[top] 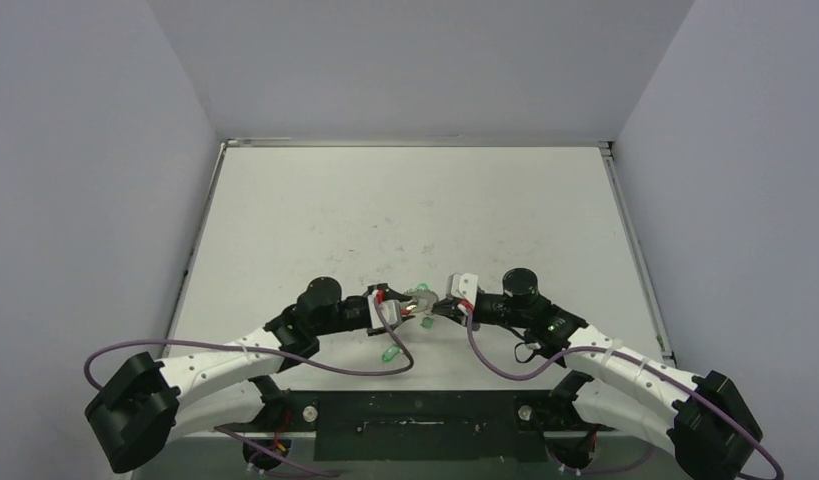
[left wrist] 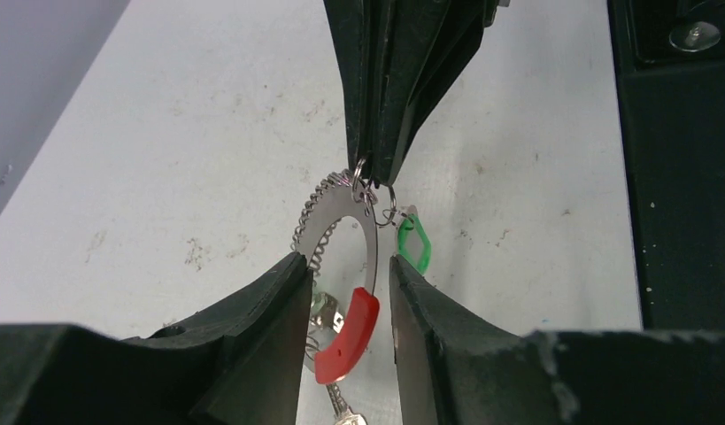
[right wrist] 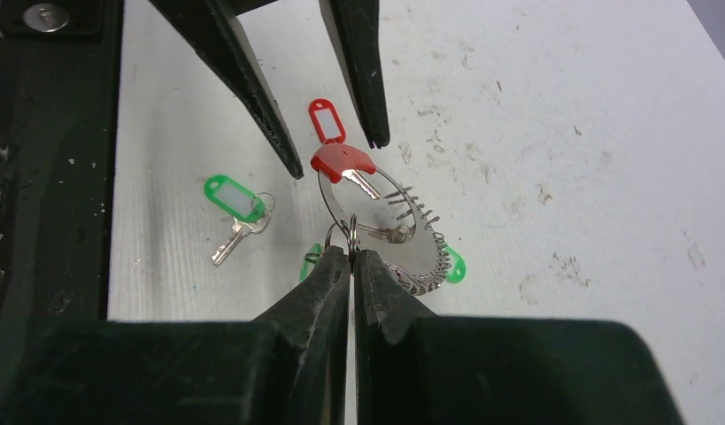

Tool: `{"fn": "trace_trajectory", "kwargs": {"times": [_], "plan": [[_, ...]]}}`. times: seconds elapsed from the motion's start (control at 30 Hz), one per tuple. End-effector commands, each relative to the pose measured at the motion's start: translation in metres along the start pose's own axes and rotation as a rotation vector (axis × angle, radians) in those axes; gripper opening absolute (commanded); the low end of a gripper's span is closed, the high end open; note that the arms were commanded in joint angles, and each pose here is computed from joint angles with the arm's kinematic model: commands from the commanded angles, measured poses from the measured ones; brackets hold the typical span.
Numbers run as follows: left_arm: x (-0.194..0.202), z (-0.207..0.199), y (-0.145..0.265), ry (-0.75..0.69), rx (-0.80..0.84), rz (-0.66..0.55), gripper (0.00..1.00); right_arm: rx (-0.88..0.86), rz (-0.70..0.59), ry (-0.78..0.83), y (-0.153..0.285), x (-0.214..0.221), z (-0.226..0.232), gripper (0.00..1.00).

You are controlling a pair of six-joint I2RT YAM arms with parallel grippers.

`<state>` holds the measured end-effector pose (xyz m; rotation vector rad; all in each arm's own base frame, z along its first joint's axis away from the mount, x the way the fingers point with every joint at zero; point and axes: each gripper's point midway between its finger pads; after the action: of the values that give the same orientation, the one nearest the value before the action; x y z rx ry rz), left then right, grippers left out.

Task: Put the keys on the keyring

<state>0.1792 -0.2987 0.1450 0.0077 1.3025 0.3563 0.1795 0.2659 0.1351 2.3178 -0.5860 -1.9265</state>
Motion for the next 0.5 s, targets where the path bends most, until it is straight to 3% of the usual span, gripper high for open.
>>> {"fn": "trace_trajectory", "kwargs": {"times": [0.0, 0.27, 0.47], "plan": [[-0.033, 0.002, 0.011, -0.044, -0.017, -0.132, 0.35, -0.107, -0.136, 0.135, 0.003, -0.034, 0.015, 0.0], [-0.055, -0.008, 0.018, -0.106, 0.03, -0.24, 0.27, -0.173, -0.168, 0.216, 0.006, -0.044, 0.023, 0.0], [-0.058, -0.012, 0.013, -0.119, 0.069, -0.247, 0.23, -0.17, -0.178, 0.2, 0.004, -0.051, 0.021, 0.0]]}}
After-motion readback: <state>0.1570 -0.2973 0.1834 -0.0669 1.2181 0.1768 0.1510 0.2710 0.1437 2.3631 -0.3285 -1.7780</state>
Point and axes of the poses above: each gripper's point midway between its finger pads, its own y axis back along the fingers, its own z axis along the line the jaws close on, x = y × z, and after that the axes turned 1 degree about y, right-handed
